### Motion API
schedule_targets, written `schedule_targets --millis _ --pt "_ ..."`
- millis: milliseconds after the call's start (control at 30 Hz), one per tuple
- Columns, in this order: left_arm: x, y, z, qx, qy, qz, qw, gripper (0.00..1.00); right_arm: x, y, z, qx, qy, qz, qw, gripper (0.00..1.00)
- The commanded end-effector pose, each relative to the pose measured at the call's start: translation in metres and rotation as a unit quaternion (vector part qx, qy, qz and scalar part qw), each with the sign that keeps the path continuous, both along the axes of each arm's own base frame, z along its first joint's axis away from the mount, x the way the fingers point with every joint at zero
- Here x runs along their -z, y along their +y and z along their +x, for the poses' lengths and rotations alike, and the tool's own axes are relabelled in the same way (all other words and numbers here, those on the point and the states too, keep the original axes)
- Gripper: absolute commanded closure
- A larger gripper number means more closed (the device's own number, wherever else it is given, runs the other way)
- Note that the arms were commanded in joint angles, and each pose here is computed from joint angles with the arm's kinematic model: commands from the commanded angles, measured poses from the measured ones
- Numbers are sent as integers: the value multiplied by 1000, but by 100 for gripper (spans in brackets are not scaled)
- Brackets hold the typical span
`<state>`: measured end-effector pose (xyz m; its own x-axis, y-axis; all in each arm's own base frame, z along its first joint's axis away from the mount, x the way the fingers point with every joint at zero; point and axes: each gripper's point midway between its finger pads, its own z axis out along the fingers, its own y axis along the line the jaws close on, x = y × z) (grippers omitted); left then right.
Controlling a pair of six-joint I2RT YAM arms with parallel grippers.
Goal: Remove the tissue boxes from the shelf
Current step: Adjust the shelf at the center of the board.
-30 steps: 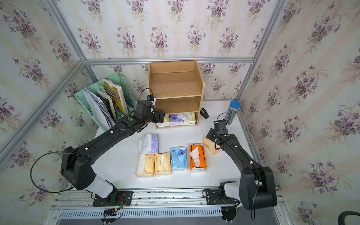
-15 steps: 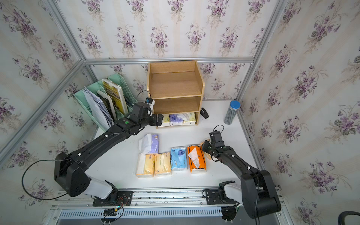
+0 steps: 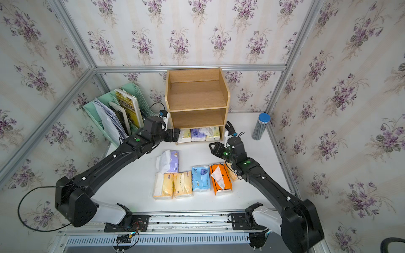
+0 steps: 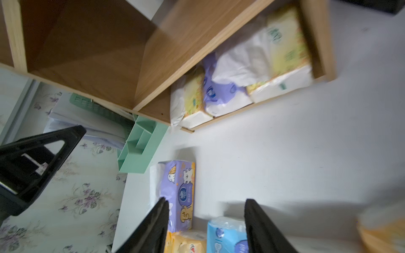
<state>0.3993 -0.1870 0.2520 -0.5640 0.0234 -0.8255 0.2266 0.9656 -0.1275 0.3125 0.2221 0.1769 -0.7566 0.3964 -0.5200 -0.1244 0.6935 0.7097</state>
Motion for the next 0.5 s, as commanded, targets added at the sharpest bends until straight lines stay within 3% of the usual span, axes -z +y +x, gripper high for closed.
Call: schedule_targets --millis 0,233,467 --pt "-13 7 9 -11 -19 -32 999 1 -14 43 19 14 -30 73 997 40" --pt "-17 5 17 6 -23 -45 999 1 14 80 62 49 -19 107 993 45" --pt "-4 0 24 13 -13 -37 999 1 47 95 97 79 -6 92 993 49"
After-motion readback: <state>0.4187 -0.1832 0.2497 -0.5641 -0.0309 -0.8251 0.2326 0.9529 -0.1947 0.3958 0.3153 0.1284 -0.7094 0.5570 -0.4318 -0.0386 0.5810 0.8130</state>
